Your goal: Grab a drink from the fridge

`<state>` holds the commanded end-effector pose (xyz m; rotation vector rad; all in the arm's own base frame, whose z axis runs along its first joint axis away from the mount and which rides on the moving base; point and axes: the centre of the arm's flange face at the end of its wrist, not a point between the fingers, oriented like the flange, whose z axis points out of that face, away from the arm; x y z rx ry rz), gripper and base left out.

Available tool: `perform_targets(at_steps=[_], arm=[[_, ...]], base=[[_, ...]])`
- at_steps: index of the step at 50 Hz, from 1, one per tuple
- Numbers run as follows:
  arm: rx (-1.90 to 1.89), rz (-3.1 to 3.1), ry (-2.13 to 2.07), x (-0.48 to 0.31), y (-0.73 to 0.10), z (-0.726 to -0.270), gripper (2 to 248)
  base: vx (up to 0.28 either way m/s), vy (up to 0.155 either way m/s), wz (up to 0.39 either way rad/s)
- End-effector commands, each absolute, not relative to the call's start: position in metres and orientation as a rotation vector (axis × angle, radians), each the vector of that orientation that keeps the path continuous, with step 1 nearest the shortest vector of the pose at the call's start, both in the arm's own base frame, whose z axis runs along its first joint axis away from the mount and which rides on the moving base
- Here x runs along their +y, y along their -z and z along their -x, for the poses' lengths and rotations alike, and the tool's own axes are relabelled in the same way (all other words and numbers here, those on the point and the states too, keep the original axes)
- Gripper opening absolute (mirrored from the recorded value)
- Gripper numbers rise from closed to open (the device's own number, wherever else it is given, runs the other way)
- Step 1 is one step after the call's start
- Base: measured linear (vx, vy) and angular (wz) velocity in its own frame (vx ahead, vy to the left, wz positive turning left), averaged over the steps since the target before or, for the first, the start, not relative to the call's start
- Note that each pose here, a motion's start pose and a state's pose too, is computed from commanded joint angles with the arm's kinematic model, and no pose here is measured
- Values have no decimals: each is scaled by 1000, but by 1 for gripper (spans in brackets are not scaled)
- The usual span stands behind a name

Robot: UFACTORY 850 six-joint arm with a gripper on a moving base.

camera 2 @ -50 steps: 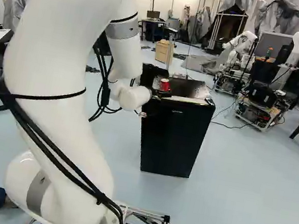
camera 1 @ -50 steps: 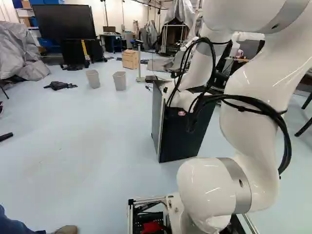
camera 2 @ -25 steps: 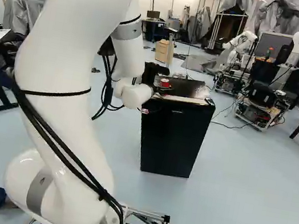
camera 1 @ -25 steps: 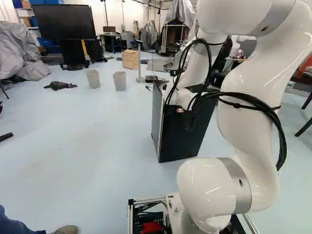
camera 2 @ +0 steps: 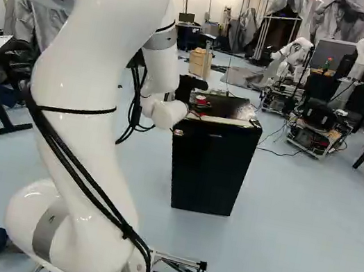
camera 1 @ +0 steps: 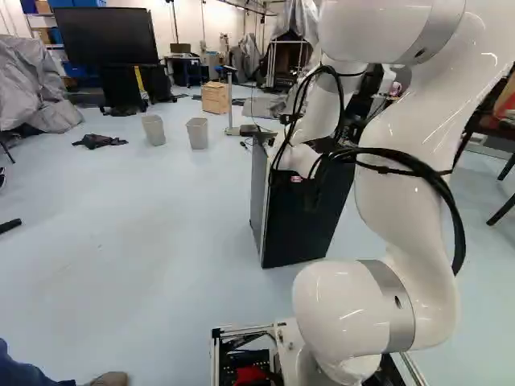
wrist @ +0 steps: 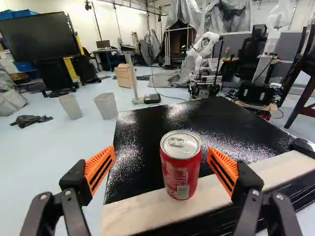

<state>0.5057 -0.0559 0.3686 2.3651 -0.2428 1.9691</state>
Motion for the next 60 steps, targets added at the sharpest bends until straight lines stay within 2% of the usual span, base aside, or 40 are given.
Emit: perform_targets(at_steps=[30, 60], arm=[[-278, -2341, -1958, -74, -368, -511, 247], [-82, -2282, -1881, -74, -368, -511, 242]], base=[[0, 0, 0], [0, 0, 0]])
